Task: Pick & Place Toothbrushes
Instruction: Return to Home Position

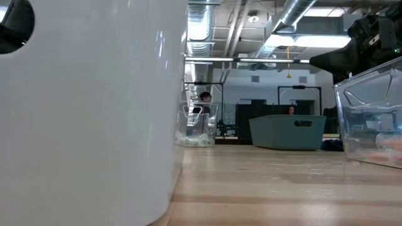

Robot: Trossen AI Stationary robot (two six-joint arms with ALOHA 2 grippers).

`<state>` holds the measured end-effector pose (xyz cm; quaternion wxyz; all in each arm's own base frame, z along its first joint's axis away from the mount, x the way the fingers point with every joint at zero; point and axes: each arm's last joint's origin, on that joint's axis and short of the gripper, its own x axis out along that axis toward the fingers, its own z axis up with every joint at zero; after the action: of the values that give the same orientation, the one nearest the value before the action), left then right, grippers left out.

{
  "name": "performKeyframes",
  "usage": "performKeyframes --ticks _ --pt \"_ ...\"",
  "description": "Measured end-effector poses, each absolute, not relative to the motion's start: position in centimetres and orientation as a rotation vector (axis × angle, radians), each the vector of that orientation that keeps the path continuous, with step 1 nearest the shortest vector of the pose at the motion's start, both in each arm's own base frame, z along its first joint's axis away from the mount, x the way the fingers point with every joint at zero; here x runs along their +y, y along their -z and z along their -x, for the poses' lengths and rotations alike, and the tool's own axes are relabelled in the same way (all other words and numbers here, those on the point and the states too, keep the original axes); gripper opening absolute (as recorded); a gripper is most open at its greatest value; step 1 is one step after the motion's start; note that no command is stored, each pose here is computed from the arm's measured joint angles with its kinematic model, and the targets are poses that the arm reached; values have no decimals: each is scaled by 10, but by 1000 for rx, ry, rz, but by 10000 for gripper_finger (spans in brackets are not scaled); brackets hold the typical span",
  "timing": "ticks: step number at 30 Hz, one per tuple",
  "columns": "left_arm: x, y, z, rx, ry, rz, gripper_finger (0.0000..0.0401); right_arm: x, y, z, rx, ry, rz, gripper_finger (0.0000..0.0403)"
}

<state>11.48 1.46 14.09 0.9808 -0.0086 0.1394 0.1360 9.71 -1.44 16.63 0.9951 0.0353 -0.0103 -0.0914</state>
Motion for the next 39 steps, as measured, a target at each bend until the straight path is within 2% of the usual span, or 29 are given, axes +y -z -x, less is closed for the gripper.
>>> performKeyframes --ticks 39 --pt "15 -142 -115 264 -274 18 3 -14 -166 -97 -21 183 -71 0"
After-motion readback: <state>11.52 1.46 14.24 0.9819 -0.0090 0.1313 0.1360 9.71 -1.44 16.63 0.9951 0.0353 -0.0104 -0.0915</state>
